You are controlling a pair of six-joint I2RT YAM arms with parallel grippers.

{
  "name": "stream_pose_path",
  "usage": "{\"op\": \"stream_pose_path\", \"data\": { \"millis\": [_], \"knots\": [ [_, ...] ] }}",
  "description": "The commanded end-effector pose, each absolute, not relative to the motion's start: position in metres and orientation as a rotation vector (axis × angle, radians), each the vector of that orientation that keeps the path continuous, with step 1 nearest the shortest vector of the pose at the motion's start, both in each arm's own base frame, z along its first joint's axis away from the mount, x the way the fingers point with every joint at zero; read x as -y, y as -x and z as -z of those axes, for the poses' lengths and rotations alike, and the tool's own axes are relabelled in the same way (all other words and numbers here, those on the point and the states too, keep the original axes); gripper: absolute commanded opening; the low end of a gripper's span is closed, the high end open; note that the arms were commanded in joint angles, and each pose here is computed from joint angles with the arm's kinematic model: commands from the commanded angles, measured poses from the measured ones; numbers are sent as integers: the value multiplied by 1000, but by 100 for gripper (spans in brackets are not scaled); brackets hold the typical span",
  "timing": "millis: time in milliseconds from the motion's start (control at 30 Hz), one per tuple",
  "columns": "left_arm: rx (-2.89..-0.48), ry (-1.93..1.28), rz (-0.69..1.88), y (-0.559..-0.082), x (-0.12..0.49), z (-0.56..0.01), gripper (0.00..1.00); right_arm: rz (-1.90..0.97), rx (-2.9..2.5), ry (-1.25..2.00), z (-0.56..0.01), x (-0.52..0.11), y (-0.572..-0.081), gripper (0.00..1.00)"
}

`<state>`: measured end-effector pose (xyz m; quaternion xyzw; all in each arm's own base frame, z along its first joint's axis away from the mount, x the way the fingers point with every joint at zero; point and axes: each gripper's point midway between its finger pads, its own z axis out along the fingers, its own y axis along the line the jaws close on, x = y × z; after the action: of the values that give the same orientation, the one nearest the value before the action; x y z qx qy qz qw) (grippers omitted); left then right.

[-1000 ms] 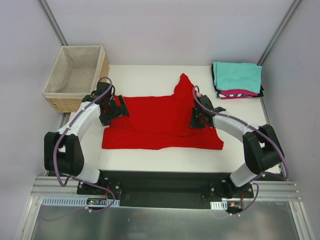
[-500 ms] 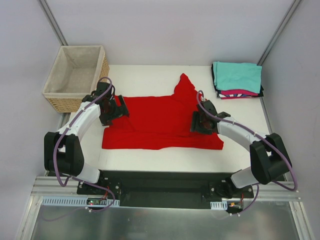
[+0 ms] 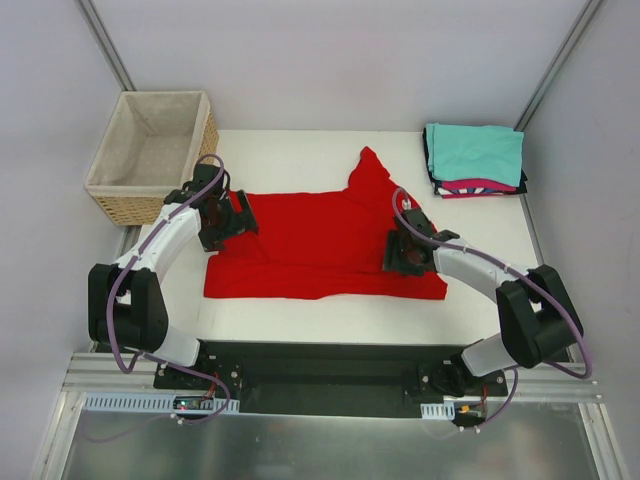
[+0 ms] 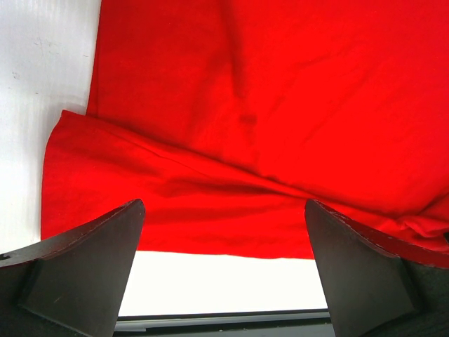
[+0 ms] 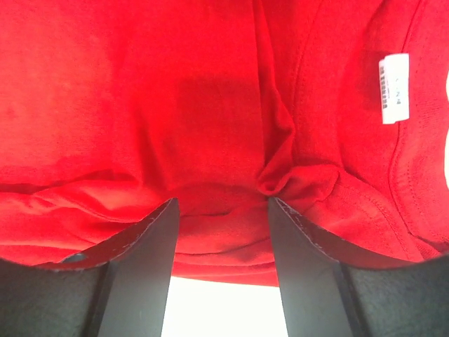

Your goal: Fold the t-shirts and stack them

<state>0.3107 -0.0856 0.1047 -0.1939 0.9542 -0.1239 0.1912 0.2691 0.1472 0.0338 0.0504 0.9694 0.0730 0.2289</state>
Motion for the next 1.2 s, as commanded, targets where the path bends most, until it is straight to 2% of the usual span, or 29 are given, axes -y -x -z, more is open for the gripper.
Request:
{"op": "stream_pose_path", "data": {
  "millis": [0,467,1167],
  "knots": [
    [-2708,534,342,-304,87,-101,99,-215,-2642,-162,-34,-151,-277,57],
    [-2711,534,337,-305,86,-100,99,-222,-2610,-142,-54,-159,-295,56],
    [-2716,534,330,-305,86,-98,99,-184,-2652,-164,-27,-149,-279,55]
  ]
}}
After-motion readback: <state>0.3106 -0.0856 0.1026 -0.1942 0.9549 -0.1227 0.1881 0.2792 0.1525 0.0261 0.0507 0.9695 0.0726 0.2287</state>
